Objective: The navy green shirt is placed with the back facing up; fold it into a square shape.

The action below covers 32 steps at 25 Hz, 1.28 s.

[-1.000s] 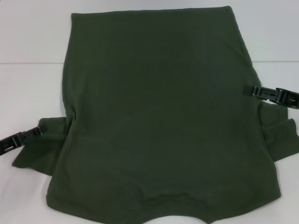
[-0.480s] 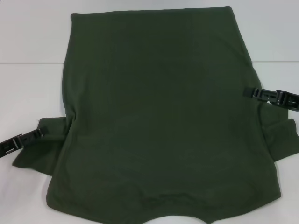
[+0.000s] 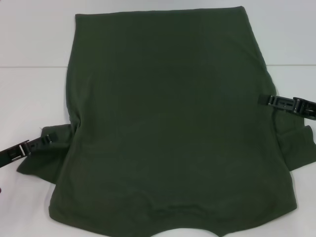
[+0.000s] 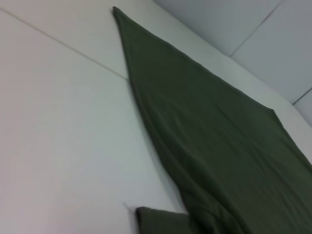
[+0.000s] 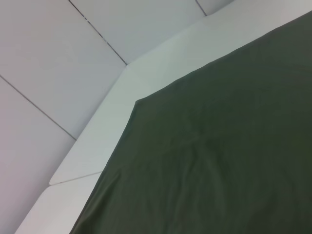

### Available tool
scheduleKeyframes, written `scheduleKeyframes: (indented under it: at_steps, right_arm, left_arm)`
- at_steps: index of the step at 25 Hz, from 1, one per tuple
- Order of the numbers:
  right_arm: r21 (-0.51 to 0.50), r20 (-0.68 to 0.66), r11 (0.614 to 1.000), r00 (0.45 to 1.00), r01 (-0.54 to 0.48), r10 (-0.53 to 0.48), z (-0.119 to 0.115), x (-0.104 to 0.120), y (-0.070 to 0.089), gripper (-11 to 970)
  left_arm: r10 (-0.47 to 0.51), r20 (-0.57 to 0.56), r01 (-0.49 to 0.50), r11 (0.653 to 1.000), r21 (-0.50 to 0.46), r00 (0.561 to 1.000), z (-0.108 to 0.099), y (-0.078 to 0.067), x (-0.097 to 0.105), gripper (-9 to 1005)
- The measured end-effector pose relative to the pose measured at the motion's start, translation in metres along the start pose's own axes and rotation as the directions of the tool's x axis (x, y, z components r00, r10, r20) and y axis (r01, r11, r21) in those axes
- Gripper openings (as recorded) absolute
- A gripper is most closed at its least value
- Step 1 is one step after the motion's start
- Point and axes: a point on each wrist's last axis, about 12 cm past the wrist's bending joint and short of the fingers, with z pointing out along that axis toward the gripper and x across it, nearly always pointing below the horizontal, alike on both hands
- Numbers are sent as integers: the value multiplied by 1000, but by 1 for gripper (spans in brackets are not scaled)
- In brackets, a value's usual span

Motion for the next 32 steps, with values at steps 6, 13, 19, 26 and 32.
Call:
scheduleKeyframes:
  at_steps: [6,13,19,26,32]
  right_arm:
    - [5,1,1000,1000,-5,5,-2,2,-2,853]
    - [8,11,1000,1000,-13,13,-4,2,-3,853]
    - [7,16,1000,1000,-16,16,-4,1,-3,853]
    - [7,20,1000,1000,-17,17,-5,0,-4,853]
    - [7,21,1000,1000,-19,19,-6,1,-4,853]
  left_arm:
    - [-20,5,20,1000,-22,1000,-6,5,3,919]
    - [-12,-1,12,1000,-9,1000,-2,1,0,866]
    - [-6,-16,6,1000,0,1000,0,-1,0,786]
    - [0,-14,0,1000,0,1000,0,-1,-2,580]
    - [10,-10,-10,1000,-1,1000,0,-2,-4,320]
